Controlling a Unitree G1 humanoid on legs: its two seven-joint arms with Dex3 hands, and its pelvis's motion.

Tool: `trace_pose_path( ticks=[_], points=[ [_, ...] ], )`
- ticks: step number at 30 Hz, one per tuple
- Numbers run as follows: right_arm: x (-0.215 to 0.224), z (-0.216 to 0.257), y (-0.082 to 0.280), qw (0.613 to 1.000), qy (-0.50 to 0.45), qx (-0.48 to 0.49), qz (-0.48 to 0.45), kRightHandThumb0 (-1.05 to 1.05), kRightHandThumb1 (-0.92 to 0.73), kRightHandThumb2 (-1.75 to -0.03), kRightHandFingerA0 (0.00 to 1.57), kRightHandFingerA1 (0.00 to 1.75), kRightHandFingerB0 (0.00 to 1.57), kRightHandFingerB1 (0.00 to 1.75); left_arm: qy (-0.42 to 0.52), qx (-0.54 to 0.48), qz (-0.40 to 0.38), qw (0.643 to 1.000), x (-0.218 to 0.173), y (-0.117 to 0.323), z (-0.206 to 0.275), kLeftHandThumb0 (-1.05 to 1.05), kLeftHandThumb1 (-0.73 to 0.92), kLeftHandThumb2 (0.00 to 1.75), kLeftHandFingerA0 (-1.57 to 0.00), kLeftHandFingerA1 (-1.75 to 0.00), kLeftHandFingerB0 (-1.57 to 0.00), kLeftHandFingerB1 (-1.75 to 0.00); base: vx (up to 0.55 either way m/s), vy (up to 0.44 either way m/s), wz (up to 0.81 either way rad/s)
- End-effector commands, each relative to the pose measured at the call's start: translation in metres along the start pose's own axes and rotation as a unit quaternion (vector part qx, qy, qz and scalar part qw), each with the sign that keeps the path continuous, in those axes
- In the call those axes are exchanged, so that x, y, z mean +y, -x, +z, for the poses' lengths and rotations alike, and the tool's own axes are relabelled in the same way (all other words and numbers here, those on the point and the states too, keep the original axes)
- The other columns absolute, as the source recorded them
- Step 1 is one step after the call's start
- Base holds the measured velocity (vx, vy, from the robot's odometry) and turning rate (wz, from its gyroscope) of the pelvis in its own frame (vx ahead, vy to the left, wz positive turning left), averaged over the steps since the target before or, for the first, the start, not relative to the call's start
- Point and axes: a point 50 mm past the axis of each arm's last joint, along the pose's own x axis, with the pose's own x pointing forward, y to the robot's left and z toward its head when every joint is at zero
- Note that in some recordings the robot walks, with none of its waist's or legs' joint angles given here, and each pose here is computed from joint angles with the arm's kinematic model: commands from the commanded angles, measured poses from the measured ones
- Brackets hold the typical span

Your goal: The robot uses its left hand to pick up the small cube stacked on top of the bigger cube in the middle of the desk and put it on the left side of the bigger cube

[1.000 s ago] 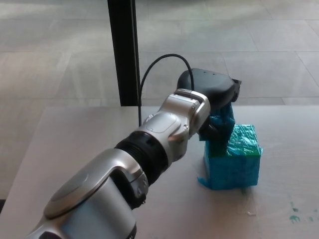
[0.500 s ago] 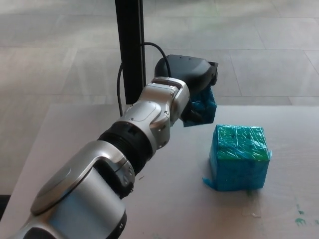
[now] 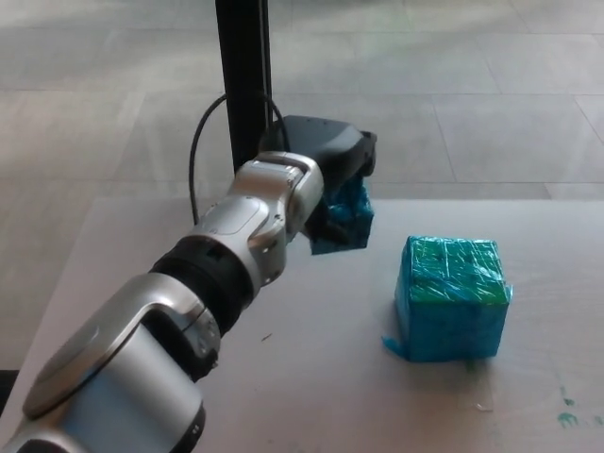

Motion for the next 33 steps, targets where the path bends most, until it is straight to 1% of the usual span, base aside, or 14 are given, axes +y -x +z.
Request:
trace_pose_path(
  ticks=[1,7,13,16,19,20,22,23,24,25,26,28,29,33],
  points=[
    [-0.005,0.0,0.002,1.0,0.006,0.0,-0.006,-0.29,-0.68,-0.63,0.68,0.66,0.63,0.5,-0.027,-0.018,-0.027,0.999,-0.01,0.006,-0.009,-0.35,0.65,0.79,-0.85,-1.68,-0.71,-0.73,0.0,0.0,0.0],
    [-0.008,0.003,0.003,1.0,0.014,-0.004,-0.009,-0.28,-0.69,-0.64,0.67,0.69,0.62,0.51,-0.025,-0.042,-0.052,0.997,-0.03,0.02,-0.014,-0.37,0.72,0.7,-0.77,-1.6,-0.76,-0.73,0.0,0.0,0.0],
    [-0.008,0.006,0.001,1.0,0.015,-0.002,-0.007,-0.31,-0.69,-0.62,0.68,0.71,0.62,0.49,0.014,-0.052,-0.049,0.997,-0.041,0.026,-0.008,-0.36,0.67,0.78,-0.83,-1.66,-0.79,-0.72,0.0,0.0,0.0],
    [-0.008,0.007,0.0,1.0,0.017,-0.003,-0.013,-0.32,-0.67,-0.62,0.69,0.74,0.65,0.52,0.06,-0.059,-0.058,0.995,-0.064,0.035,0.007,-0.33,0.62,0.83,-0.82,-1.75,-0.8,-1.16,0.0,0.0,0.0],
    [-0.007,0.008,0.0,1.0,0.016,-0.009,-0.01,-0.3,-0.67,-0.63,0.68,0.75,0.65,0.53,0.07,-0.049,-0.068,0.994,-0.066,0.036,0.008,-0.34,0.65,0.79,-0.8,-1.75,-0.79,-1.11,0.0,0.0,0.0],
    [-0.007,0.007,0.0,1.0,0.014,-0.005,-0.01,-0.31,-0.67,-0.63,0.68,0.71,0.64,0.52,0.078,-0.051,-0.064,0.994,-0.072,0.036,0.008,-0.31,0.6,0.92,-0.86,-1.75,-0.76,-1.39,0.0,0.0,0.0],
    [-0.008,0.005,-0.001,1.0,0.013,-0.002,-0.01,-0.32,-0.67,-0.62,0.68,0.7,0.63,0.51,0.083,-0.047,-0.066,0.993,-0.076,0.037,0.007,-0.35,0.62,0.82,-0.83,-1.75,-0.76,-1.34,0.0,0.0,0.0],
    [-0.008,0.006,-0.001,1.0,0.011,-0.003,-0.01,-0.32,-0.67,-0.62,0.68,0.69,0.64,0.51,0.084,-0.045,-0.068,0.993,-0.075,0.036,0.007,-0.32,0.62,0.86,-1.03,-1.71,-0.78,-1.38,0.0,0.0,0.0],
    [-0.007,0.007,-0.001,1.0,0.009,-0.004,-0.01,-0.31,-0.68,-0.62,0.67,0.71,0.63,0.51,0.087,-0.039,-0.069,0.993,-0.076,0.036,0.005,-0.32,0.57,0.85,-0.84,-1.75,-0.77,-1.33,0.0,0.0,0.0],
    [-0.008,0.008,-0.001,1.0,0.01,-0.006,-0.009,-0.31,-0.68,-0.62,0.67,0.71,0.63,0.51,0.09,-0.038,-0.067,0.993,-0.077,0.036,0.003,-0.32,0.57,0.85,-0.84,-1.75,-0.77,-1.33,0.0,0.0,0.0],
    [-0.007,0.007,-0.001,1.0,0.018,-0.003,-0.01,-0.32,-0.68,-0.61,0.67,0.69,0.63,0.49,0.085,-0.035,-0.069,0.993,-0.079,0.037,0.001,-0.29,0.59,0.81,-1.0,-1.71,-0.72,-1.37,0.0,0.0,0.0],
    [-0.007,0.006,-0.001,1.0,0.015,-0.003,-0.009,-0.31,-0.67,-0.61,0.69,0.73,0.64,0.5,0.071,-0.024,-0.071,0.995,-0.08,0.037,-0.002,-0.28,0.6,0.78,-0.97,-1.75,-0.7,-1.4,0.0,0.0,0.0],
    [-0.006,0.005,-0.001,1.0,0.015,-0.001,-0.01,-0.32,-0.67,-0.6,0.7,0.71,0.65,0.49,0.061,-0.015,-0.076,0.995,-0.081,0.036,-0.005,-0.34,0.68,0.66,-0.84,-1.71,-0.74,-0.68,0.0,0.0,0.0],
    [-0.006,0.004,-0.001,1.0,0.02,0.002,-0.01,-0.33,-0.66,-0.6,0.69,0.66,0.63,0.48,0.033,-0.011,-0.07,0.997,-0.083,0.036,-0.011,-0.37,0.67,0.63,-0.8,-1.68,-0.78,-0.67,0.0,0.0,0.0]
  ],
)
